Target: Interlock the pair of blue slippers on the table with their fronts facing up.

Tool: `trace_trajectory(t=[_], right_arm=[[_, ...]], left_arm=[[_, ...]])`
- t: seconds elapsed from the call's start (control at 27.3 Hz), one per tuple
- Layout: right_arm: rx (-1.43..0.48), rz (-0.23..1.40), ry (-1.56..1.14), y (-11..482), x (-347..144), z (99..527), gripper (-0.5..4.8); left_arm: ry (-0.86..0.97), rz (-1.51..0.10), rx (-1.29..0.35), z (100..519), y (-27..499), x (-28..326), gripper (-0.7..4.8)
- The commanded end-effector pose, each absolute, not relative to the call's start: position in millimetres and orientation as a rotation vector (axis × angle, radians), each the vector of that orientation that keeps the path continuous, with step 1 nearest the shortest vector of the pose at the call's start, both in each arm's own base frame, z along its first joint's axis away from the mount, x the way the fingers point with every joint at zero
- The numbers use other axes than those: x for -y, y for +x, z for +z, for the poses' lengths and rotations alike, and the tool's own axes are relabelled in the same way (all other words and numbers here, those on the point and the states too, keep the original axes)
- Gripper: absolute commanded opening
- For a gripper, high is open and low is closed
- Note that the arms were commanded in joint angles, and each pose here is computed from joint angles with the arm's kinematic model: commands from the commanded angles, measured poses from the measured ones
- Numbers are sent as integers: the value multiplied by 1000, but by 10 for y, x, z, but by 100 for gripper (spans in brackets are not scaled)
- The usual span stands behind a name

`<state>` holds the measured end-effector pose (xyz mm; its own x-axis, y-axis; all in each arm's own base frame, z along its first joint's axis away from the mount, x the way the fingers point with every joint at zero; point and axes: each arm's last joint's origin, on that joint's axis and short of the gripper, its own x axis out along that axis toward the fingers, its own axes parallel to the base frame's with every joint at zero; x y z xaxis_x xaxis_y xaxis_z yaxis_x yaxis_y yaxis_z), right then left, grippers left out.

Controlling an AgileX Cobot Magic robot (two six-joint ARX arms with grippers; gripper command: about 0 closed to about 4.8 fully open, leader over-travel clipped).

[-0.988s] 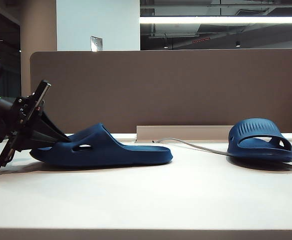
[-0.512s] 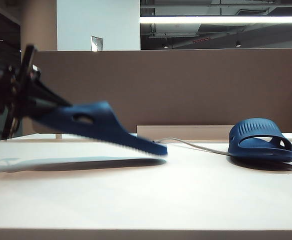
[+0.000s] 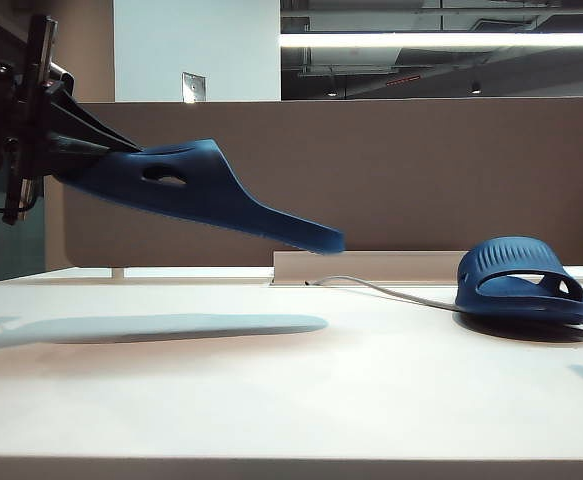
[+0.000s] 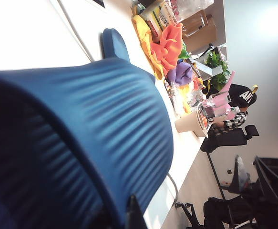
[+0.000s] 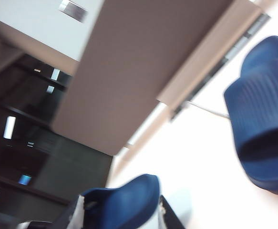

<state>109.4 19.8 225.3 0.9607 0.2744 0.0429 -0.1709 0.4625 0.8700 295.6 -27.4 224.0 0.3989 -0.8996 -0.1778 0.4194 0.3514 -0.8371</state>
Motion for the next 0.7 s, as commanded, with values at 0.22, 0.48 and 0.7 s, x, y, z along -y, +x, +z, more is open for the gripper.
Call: trace_trajectory(t=[0.22,0.48,0.7], right_arm=[[-225,240,1140,1612,-284,2237,203],[-276,268,1407,2101,-474,2038,203],[-305,227,1481,2348,-587,1787,203]], left_arm=[[-769,-982,-694,2270,2951,280,-6],[-768,-979,-693,2270,2951,279,-6],[-766,-978,-691,2269,2952,278,-6]])
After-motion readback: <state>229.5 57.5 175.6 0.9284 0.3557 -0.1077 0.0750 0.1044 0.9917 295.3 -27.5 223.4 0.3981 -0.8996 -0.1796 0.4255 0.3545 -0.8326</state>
